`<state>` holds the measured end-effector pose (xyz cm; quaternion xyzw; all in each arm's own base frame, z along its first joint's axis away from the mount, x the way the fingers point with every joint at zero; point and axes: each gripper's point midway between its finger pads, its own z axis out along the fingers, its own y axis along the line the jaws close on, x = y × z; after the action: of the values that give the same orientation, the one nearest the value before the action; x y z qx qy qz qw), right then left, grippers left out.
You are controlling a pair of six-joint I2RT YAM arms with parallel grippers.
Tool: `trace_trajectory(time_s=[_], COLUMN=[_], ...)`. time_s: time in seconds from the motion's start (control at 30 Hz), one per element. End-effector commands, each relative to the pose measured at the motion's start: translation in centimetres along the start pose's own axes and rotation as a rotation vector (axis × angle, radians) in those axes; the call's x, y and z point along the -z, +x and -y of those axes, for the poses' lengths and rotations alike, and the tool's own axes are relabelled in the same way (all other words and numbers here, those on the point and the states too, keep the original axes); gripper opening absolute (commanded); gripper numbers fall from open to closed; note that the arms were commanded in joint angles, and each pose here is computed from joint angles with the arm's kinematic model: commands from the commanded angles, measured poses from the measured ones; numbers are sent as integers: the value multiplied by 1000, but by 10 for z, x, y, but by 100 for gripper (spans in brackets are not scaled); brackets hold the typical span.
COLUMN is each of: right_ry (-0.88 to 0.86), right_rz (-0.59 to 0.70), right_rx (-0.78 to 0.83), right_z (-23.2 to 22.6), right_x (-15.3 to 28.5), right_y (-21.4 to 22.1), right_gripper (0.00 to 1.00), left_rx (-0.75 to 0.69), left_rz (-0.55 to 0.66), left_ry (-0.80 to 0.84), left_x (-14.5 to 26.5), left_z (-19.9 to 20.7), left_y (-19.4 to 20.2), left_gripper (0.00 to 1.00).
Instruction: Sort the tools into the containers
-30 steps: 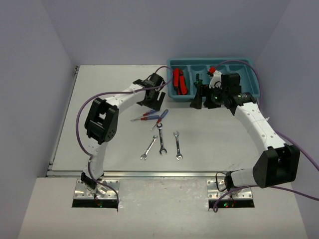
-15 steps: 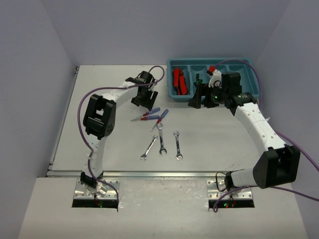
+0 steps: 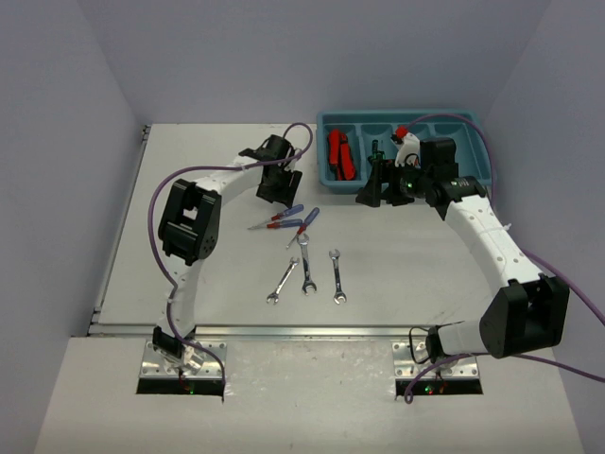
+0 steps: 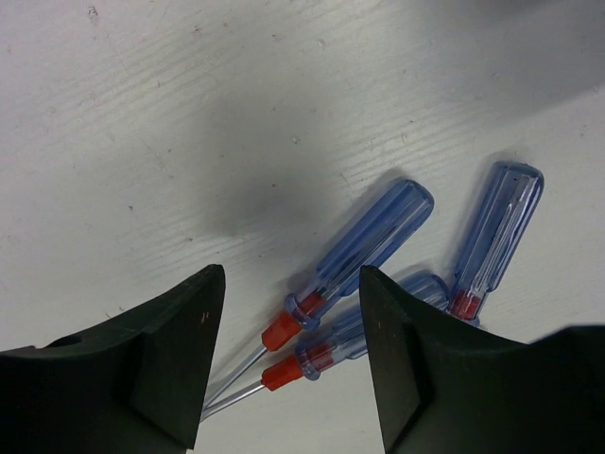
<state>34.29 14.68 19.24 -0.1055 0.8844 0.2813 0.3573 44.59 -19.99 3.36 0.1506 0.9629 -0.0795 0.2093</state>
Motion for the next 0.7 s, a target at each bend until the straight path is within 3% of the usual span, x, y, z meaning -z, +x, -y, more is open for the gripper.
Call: trace_trajectory(time_s=[0.0, 0.37, 0.53, 0.67], right_ry=[-42, -58, -66, -75], right_rz=[54, 40, 37, 36], right_rx=[34, 32, 34, 37], right_z=[-12, -14, -16, -17], right_x=[5, 1, 1, 1], right_y=[-13, -10, -9, -8], right_gripper=[81, 81, 81, 81], left_rx=[11, -4, 3, 23], left_rz=[14, -8, -28, -35], left_ry=[38, 63, 12, -66], left_x=[-8, -20, -30, -39], left_z=[8, 23, 17, 3], left_y=[-3, 6, 13, 18], left_gripper=[54, 52, 47, 36])
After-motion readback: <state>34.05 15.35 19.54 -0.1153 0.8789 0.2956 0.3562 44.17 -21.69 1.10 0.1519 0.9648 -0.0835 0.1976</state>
